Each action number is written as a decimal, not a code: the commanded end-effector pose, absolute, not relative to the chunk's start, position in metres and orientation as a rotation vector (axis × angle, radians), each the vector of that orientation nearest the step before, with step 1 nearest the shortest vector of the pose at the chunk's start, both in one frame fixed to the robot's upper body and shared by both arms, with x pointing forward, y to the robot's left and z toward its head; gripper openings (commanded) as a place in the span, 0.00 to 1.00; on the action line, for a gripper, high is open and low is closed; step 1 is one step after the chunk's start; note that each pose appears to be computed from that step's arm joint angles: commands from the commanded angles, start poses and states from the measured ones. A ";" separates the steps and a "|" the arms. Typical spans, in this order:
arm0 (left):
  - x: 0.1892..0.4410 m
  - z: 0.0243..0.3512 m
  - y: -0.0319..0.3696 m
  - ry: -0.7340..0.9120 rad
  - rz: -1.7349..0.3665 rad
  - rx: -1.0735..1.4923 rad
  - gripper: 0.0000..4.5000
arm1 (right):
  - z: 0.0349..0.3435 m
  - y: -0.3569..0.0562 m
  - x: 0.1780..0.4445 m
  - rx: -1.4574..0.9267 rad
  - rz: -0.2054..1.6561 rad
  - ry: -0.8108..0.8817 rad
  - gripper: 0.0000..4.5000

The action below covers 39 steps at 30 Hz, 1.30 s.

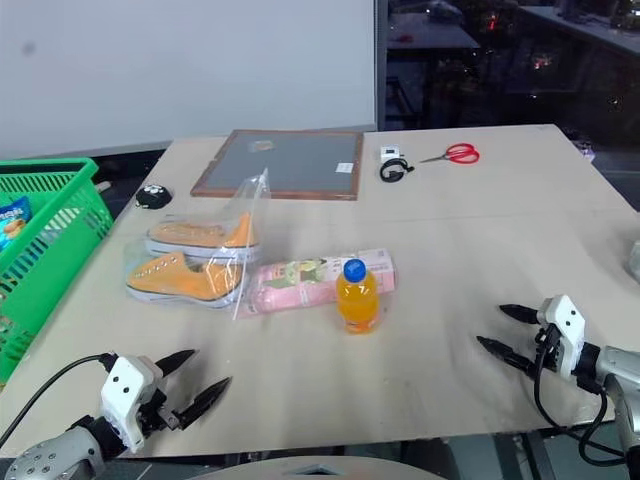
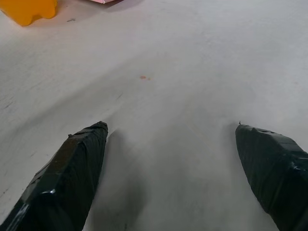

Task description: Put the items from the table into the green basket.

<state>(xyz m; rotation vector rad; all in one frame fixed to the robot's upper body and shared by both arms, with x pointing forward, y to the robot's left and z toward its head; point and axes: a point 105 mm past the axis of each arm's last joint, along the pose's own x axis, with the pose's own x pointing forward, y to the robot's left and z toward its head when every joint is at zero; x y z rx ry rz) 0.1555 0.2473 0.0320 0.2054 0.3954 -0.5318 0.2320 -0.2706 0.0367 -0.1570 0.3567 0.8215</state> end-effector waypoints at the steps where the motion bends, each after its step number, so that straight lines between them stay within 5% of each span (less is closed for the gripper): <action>1: 0.163 0.045 0.242 0.342 -0.564 0.232 0.99 | 0.058 -0.264 0.238 -0.166 0.830 0.267 1.00; 19: 0.151 0.065 0.217 0.246 -0.603 0.135 0.99 | 0.073 -0.238 0.243 -0.117 0.901 0.221 1.00; 23: 0.158 0.079 0.215 0.107 -0.464 0.212 0.99 | 0.083 -0.228 0.241 -0.109 0.960 0.197 1.00; 28: 0.169 0.090 0.194 -0.062 -0.348 0.382 0.99 | 0.123 -0.223 0.254 -0.090 0.990 0.109 1.00; 39: 0.195 0.086 0.194 -0.125 -0.275 0.616 0.99 | 0.182 -0.196 0.256 -0.162 1.209 0.059 1.00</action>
